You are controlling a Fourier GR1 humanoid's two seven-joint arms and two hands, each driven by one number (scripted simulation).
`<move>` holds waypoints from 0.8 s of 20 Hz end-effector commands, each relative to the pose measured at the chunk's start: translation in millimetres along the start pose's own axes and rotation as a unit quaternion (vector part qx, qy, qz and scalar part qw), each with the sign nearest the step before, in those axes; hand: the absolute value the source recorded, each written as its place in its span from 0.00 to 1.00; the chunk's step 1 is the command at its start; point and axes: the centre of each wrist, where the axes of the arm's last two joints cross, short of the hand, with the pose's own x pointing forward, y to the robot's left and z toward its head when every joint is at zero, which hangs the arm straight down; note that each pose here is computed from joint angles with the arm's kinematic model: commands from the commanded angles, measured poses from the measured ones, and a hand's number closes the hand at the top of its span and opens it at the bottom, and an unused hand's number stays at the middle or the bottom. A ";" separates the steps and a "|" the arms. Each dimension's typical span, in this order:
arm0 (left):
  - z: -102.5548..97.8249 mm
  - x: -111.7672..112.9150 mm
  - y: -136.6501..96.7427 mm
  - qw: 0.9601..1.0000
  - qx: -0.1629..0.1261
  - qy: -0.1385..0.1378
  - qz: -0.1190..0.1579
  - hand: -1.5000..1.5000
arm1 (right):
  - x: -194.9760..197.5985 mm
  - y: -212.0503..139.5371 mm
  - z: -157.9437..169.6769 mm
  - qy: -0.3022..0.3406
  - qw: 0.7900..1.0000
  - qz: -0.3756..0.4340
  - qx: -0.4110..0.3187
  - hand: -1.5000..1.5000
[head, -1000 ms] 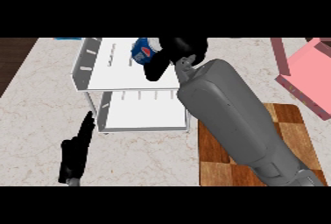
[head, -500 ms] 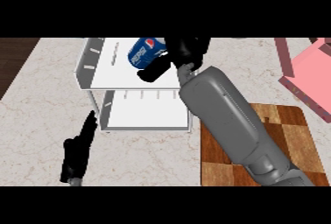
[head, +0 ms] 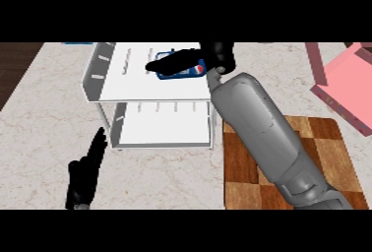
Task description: Pick the can from the cutting board and place it in the tiered basket
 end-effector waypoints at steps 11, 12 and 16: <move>-2.0 -8.1 16.4 0.999 0.034 0.020 0.007 0.50 | -25.9 -187.4 26.5 0.038 0.974 -0.048 -0.216 0.00; 7.9 -12.7 16.3 1.000 0.020 0.013 0.004 0.50 | -23.3 -216.2 32.0 0.029 0.972 -0.057 -0.225 0.00; 5.3 -7.5 7.2 1.000 0.026 0.017 0.003 0.50 | -41.3 -283.5 73.5 0.027 0.976 -0.046 -0.212 0.00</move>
